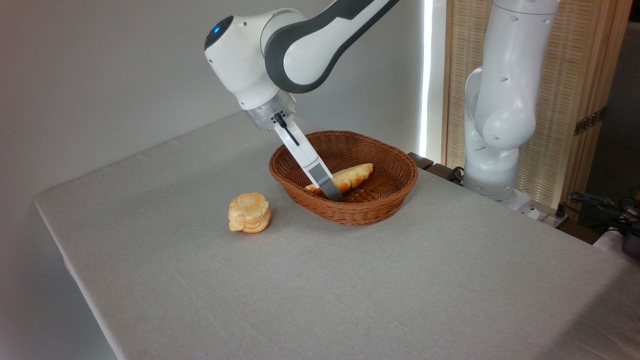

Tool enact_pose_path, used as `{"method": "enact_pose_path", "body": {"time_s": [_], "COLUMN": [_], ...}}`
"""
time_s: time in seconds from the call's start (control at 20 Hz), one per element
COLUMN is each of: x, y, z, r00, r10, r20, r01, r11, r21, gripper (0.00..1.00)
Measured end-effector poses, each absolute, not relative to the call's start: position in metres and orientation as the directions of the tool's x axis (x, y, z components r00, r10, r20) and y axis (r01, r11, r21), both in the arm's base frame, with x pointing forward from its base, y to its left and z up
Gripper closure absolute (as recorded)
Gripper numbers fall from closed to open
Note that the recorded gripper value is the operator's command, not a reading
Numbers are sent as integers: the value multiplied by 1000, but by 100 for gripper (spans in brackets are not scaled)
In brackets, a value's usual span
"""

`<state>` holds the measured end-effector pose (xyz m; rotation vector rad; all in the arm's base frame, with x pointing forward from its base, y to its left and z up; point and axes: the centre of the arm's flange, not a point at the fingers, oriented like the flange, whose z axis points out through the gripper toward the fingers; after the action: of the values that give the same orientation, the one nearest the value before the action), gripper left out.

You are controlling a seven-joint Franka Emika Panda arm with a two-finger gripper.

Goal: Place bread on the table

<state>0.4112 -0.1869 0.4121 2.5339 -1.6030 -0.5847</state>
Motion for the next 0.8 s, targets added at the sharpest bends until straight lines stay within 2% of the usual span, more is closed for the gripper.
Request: {"method": "enact_pose_path", "body": {"time_s": [0.05, 0.1, 0.15, 0.8], "x": [411, 410, 409, 411], "y": [-188, -189, -191, -192], "z": [412, 412, 412, 416], "r00": [375, 372, 370, 373], "r10": [-886, -887, -888, -889], "r20": [-272, -272, -272, -267], "r01": [-854, -855, -857, -858], "r11": [-444, -442, -439, -439], "r21": [272, 271, 271, 265], "gripper": [24, 48, 63, 63]}}
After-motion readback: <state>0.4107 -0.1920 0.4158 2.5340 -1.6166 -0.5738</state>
